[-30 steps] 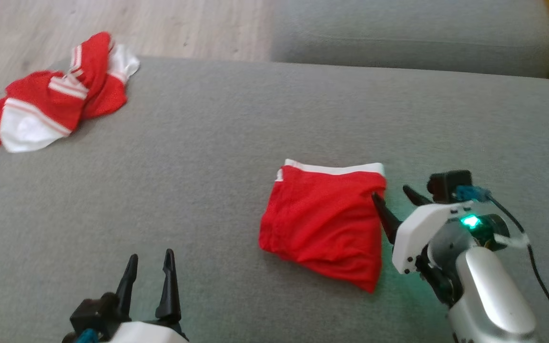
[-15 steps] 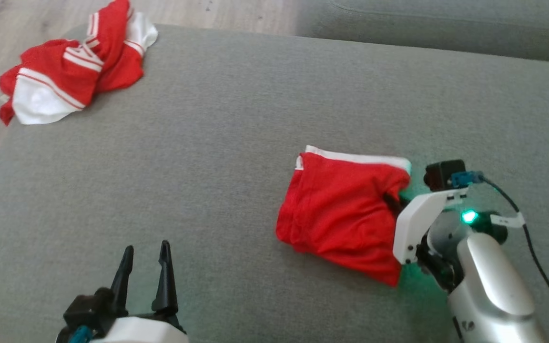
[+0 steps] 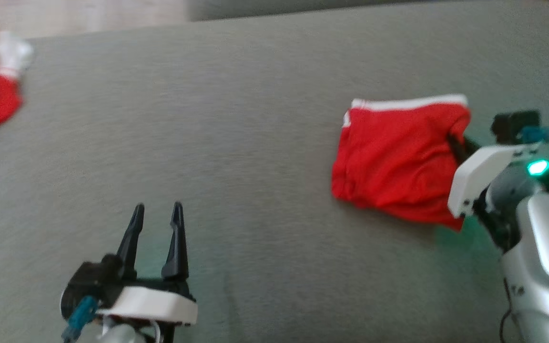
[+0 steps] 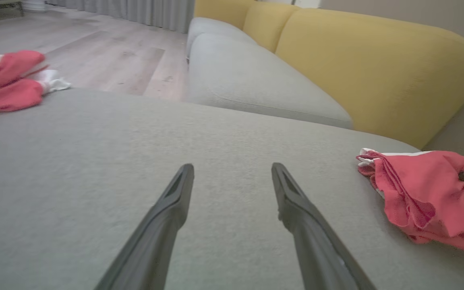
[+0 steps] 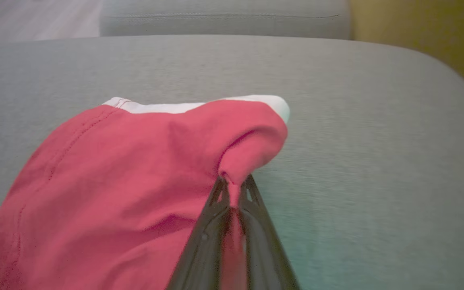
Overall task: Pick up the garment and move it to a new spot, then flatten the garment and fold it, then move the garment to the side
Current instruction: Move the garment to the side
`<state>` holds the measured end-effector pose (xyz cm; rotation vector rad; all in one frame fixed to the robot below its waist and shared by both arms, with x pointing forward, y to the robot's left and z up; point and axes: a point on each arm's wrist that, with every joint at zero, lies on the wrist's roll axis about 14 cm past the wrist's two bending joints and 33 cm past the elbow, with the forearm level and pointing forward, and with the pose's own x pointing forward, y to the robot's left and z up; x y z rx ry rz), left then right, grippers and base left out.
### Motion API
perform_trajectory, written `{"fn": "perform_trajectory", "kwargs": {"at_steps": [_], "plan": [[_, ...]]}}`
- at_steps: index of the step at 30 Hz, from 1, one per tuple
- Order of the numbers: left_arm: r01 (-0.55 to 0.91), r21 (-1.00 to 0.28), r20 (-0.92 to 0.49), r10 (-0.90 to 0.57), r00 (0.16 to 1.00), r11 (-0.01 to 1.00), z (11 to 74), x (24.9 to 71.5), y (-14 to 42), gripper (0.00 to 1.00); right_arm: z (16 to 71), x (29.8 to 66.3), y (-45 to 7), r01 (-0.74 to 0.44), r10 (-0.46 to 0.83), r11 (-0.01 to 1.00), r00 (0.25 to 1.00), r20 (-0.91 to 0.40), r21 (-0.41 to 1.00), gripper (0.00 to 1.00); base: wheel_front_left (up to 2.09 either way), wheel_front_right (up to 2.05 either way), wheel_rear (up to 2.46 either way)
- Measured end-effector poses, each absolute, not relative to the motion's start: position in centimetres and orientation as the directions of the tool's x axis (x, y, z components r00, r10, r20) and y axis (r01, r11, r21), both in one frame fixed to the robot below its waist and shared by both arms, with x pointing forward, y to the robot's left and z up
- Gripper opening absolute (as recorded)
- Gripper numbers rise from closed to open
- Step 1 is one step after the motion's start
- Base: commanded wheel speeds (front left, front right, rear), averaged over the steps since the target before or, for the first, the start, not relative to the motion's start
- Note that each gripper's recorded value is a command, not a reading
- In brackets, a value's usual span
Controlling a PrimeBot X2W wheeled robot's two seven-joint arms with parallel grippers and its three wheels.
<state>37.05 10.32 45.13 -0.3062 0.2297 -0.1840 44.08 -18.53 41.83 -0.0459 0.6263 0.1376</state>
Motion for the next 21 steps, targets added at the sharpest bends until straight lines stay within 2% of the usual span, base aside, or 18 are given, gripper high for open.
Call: {"fn": "perform_trajectory", "kwargs": {"at_steps": [5, 9, 14, 21], "plan": [[0.325, -0.339, -0.185, -0.401, 0.897, 0.883, 44.8, 39.6, 4.3, 1.00, 43.4, 43.5, -25.2, 0.029, -0.045, 0.999, 0.836, -0.547, -0.039, 0.00, 0.00, 0.00, 0.00], [0.410, -0.346, -0.200, -0.493, 0.847, 0.844, 44.0, 40.5, 1.3, 1.00, 42.9, 42.3, -28.1, 0.102, -0.120, 0.993, 0.824, -0.553, -0.063, 0.00, 0.00, 0.00, 0.00], [0.462, -0.364, -0.220, -0.557, 0.801, 0.809, 43.0, 40.8, -0.7, 1.00, 42.0, 42.7, -29.3, 0.112, -0.151, 0.988, 0.804, -0.575, -0.103, 0.00, 0.00, 0.00, 0.00], [0.423, -0.332, -0.248, -0.510, 0.824, 0.843, 42.7, 41.2, 1.3, 1.00, 43.7, 46.3, -32.5, 0.108, -0.209, 0.972, 0.809, -0.549, -0.211, 0.00, 0.00, 0.00, 0.00]]}}
